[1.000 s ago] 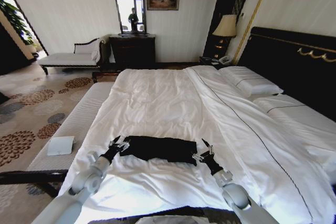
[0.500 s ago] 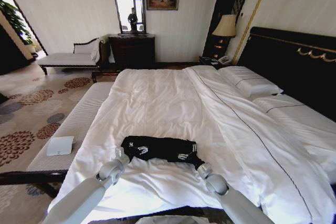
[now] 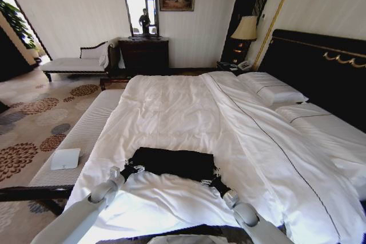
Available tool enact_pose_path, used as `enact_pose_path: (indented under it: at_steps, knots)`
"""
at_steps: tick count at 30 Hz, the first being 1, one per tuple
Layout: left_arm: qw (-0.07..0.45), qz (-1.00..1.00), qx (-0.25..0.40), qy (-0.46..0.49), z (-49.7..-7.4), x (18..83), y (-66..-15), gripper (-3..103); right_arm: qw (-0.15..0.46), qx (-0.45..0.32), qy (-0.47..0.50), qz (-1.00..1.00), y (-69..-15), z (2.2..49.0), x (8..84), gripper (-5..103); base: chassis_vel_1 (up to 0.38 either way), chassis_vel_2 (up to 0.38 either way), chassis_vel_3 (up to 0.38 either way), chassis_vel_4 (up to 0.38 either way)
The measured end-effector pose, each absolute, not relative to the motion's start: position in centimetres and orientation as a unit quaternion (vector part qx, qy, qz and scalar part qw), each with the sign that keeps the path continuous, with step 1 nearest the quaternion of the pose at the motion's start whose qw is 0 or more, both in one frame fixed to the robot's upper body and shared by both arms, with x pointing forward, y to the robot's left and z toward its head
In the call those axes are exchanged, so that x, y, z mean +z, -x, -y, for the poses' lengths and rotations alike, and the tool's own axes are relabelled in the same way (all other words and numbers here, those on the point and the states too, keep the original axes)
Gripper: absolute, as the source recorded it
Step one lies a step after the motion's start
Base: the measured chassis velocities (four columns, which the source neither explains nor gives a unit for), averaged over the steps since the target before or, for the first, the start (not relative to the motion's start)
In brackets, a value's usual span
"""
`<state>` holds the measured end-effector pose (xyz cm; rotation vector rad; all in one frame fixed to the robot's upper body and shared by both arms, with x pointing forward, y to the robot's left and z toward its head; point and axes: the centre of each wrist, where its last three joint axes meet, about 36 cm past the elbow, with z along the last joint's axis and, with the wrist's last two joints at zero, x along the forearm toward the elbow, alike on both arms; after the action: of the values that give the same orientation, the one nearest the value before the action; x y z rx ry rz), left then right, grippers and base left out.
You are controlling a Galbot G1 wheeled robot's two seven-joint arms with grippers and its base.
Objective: Fold the clothes on the bed.
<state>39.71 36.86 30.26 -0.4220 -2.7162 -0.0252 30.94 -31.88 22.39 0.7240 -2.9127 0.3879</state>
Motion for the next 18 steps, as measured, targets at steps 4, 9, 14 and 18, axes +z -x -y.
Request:
enact_pose_path:
  at_steps: [4,9,14,18]
  knots:
    - [0.159,0.979,0.02,0.127,-37.4,32.9,-39.5,100,0.068,0.05,-0.186,0.979,-30.4,31.3,25.3,100,0.0,0.0,0.0,0.0]
    - [0.115,0.986,0.033,0.114,-36.6,34.8,-37.3,100,0.103,-0.062,-0.153,0.981,-30.3,30.3,29.5,100,0.0,0.0,0.0,0.0]
    - [0.086,0.99,0.054,0.101,-34.9,36.1,-34.0,100,0.188,-0.224,-0.136,0.947,-31.7,30.5,33.9,100,0.0,0.0,0.0,0.0]
    - [0.073,0.991,0.062,0.096,-34.0,37.1,-31.5,100,0.218,-0.291,-0.14,0.921,-33.3,31.6,35.0,100,0.0,0.0,0.0,0.0]
